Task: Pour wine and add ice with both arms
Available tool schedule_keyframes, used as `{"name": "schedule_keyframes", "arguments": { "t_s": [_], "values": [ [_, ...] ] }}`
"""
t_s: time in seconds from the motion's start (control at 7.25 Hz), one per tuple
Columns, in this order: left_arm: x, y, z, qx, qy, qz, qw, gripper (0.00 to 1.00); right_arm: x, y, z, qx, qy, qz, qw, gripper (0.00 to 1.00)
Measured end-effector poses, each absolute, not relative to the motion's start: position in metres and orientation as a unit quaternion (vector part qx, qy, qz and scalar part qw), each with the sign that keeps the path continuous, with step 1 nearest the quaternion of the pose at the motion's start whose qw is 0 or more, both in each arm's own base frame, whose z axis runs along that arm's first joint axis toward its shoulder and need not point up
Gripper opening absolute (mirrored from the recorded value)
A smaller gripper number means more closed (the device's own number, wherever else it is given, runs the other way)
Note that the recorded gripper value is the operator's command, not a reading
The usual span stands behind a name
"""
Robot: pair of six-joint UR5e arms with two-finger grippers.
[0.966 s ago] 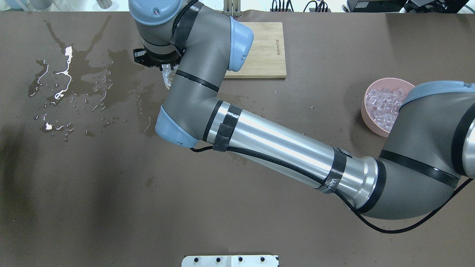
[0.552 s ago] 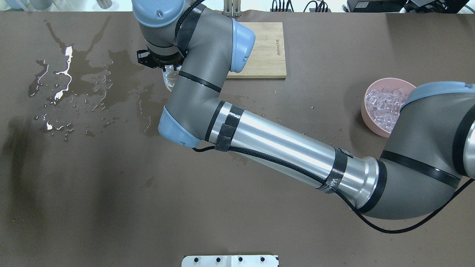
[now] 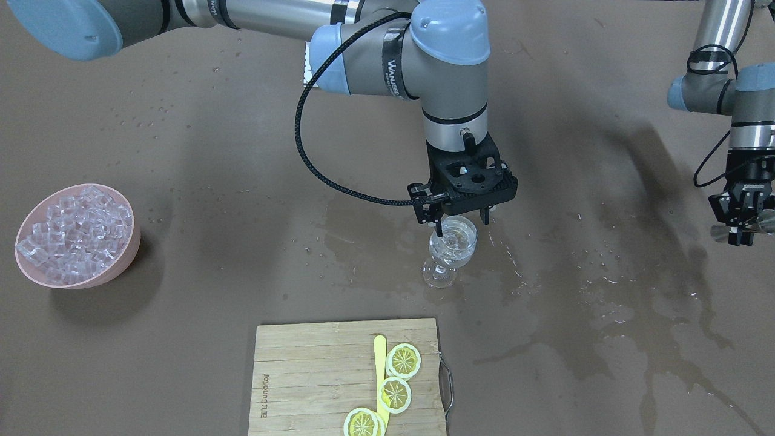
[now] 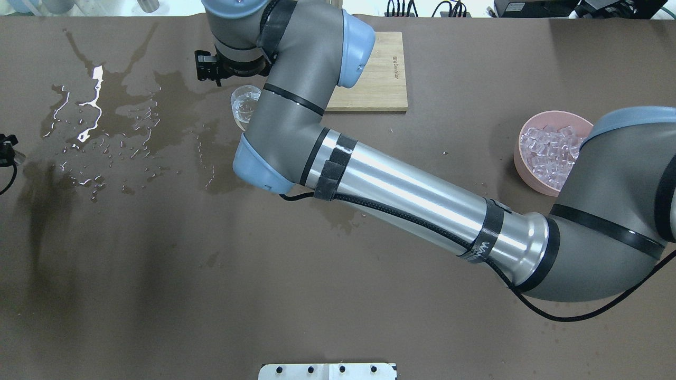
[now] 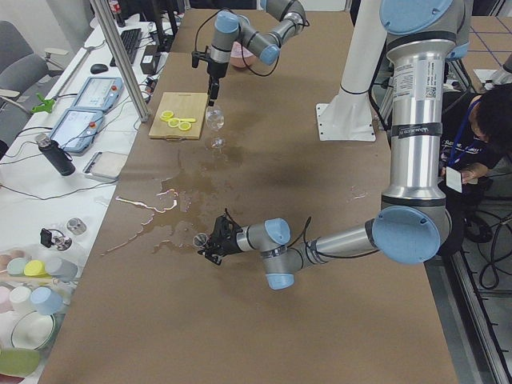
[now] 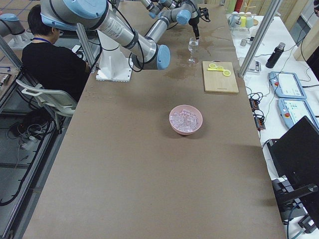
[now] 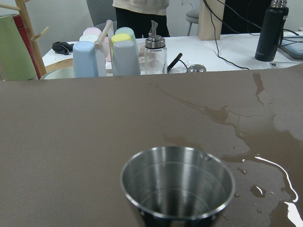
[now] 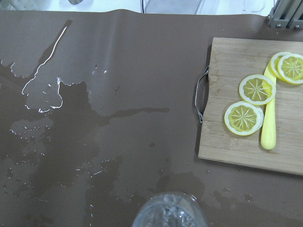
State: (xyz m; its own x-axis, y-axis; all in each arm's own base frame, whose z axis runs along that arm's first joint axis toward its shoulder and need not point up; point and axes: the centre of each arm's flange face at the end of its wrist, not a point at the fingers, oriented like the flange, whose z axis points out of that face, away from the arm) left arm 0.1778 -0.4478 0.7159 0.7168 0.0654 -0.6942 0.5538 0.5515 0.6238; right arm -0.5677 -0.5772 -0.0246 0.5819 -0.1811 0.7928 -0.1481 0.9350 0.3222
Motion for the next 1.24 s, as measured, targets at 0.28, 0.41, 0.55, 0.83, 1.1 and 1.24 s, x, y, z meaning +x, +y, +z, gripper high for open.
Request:
{"name": "schedule_keyframes", "arguments": {
  "t_s": [0.28,0.41,0.55,0.83,1.1,1.24],
  "values": [
    [0.189,-0.446,0.715,0.447,0.35,-0.142,0.811,0.18,-0.509,-0.62,0.011,0.181,-0.456,-0.015,0.871,1.0],
    [0.192,-0.445,0.715,0.446,0.351,-0.14,0.811,0.18,-0.466,-0.642,0.046,0.181,-0.453,-0.016,0.873,1.0],
    [0.197,-0.446,0.715,0.445,0.353,-0.137,0.811,0.19,-0.421,-0.659,0.09,0.181,-0.447,-0.016,0.876,1.0],
    [0.201,-0.443,0.714,0.445,0.358,-0.132,0.81,0.57,-0.348,-0.676,0.165,0.179,-0.43,-0.003,0.885,1.0],
    [0.201,-0.441,0.712,0.446,0.362,-0.132,0.808,0.95,-0.279,-0.684,0.234,0.175,-0.412,0.006,0.894,1.0],
    [0.202,-0.443,0.711,0.447,0.363,-0.132,0.807,0.95,-0.245,-0.683,0.265,0.172,-0.406,0.006,0.898,1.0]
  ]
}}
